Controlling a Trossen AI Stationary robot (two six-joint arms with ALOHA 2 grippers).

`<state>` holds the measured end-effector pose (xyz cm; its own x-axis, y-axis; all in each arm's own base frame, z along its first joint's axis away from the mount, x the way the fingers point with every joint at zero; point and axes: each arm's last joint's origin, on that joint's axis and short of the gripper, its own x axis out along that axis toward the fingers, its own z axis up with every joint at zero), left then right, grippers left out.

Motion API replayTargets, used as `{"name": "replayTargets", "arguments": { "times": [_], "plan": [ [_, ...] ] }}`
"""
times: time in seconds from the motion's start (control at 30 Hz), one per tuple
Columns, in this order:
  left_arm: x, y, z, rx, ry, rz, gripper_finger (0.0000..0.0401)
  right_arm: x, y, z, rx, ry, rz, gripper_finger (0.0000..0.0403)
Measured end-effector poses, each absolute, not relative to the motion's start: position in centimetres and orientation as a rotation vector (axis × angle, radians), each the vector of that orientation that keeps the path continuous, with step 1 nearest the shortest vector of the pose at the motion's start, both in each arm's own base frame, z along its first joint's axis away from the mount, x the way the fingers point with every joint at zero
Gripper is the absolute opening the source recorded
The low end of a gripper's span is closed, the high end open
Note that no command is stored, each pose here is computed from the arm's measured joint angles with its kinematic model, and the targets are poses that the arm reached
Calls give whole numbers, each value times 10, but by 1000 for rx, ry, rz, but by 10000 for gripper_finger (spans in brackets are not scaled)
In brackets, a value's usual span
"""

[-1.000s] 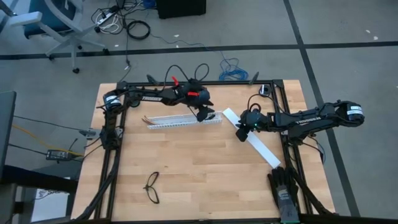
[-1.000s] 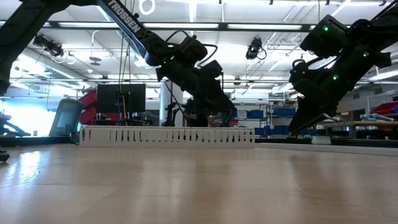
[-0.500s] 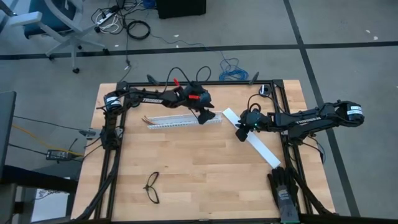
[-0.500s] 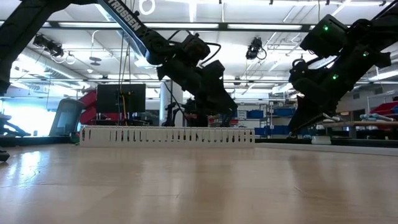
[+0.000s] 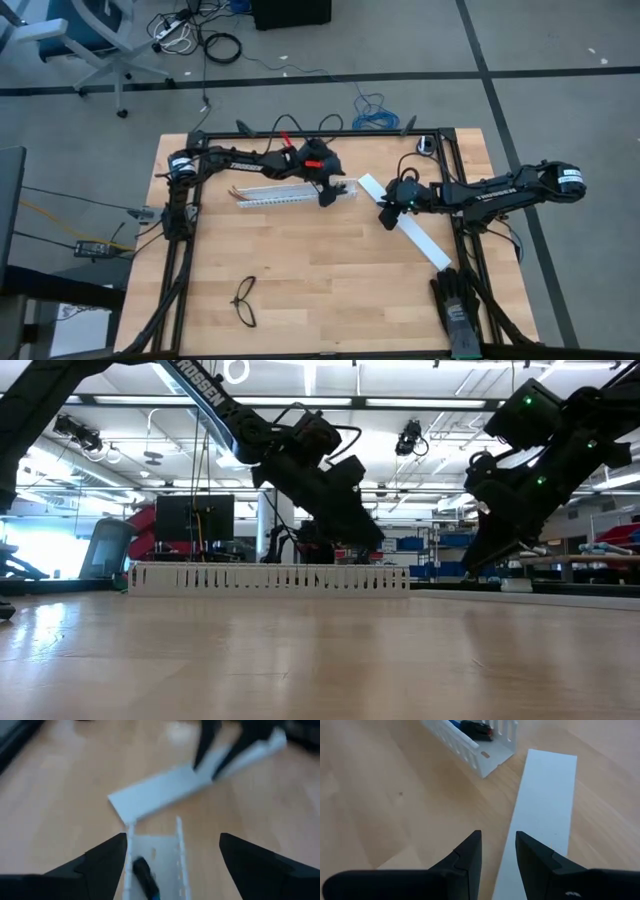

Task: Ziptie cables
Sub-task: Close the white cable duct lid

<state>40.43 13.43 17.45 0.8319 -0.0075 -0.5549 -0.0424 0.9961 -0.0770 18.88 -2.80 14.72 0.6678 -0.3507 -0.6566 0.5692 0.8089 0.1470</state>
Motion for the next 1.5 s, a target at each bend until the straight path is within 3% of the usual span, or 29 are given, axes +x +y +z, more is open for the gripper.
{"name": "replayTargets", "arguments": {
  "times": [0.13,0.4,0.53,0.97,1.27,1.5],
  "plan": [
    [404,122,168,10,611,-32,329,190,-25,148,356,641,-515,107],
    [406,125,164,93,626,44,328,193,-23,151,356,611,-498,107],
    [408,127,146,69,658,49,328,193,-23,151,358,603,-496,107],
    [409,127,140,31,670,59,326,193,-23,152,350,601,-492,107],
    [406,127,136,18,713,55,285,191,-33,152,253,613,-548,111],
    [404,130,135,11,735,52,256,190,-45,146,265,643,-599,148]
  ]
}}
